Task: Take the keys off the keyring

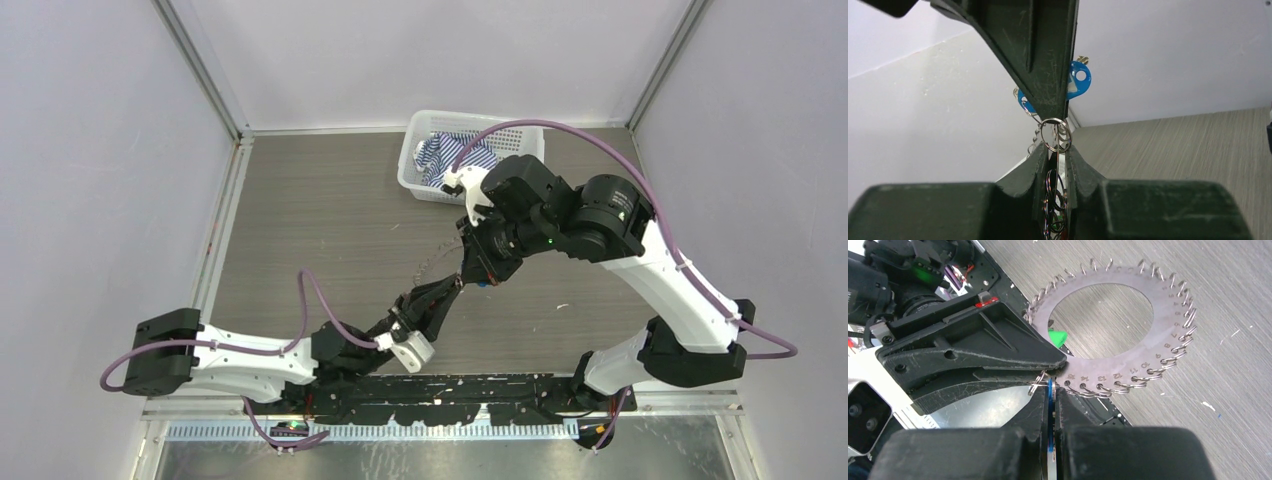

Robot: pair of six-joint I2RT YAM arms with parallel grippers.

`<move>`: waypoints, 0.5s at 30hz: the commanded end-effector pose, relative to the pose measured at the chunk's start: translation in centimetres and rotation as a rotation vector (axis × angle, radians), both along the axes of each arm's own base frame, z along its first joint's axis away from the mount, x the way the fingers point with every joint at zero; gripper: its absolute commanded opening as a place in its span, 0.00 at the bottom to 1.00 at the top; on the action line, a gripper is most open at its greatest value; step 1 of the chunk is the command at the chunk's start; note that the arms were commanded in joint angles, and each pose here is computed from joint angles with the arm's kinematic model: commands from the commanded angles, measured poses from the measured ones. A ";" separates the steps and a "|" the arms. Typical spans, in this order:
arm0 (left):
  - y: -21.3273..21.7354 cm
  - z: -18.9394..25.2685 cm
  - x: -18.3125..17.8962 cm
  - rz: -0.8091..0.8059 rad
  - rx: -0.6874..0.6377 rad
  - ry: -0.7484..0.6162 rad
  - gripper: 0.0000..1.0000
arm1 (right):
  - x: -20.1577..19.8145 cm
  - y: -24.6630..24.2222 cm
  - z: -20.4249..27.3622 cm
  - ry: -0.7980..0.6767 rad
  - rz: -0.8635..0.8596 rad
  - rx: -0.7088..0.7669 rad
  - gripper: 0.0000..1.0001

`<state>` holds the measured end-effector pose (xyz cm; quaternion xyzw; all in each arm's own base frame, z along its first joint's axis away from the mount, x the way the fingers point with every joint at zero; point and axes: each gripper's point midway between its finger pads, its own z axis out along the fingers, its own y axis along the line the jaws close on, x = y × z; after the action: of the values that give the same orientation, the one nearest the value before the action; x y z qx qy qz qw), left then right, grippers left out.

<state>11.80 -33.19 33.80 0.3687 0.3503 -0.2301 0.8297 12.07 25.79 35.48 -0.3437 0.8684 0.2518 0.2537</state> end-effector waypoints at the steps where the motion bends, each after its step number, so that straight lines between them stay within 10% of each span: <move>1: 0.1 1.5 -0.9 0.022 0.036 -0.116 0.01 | 0.3 0.2 1.2 -0.023 -0.009 0.032 0.01; 15: 0.0 1.1 -1.7 0.046 0.089 -0.175 0.00 | 0.2 0.1 -0.2 0.021 -0.009 -0.041 0.01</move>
<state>11.15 -33.60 32.62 0.4279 0.3252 -0.1587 0.8282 11.49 25.32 34.05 -0.3501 0.8826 0.2288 0.2147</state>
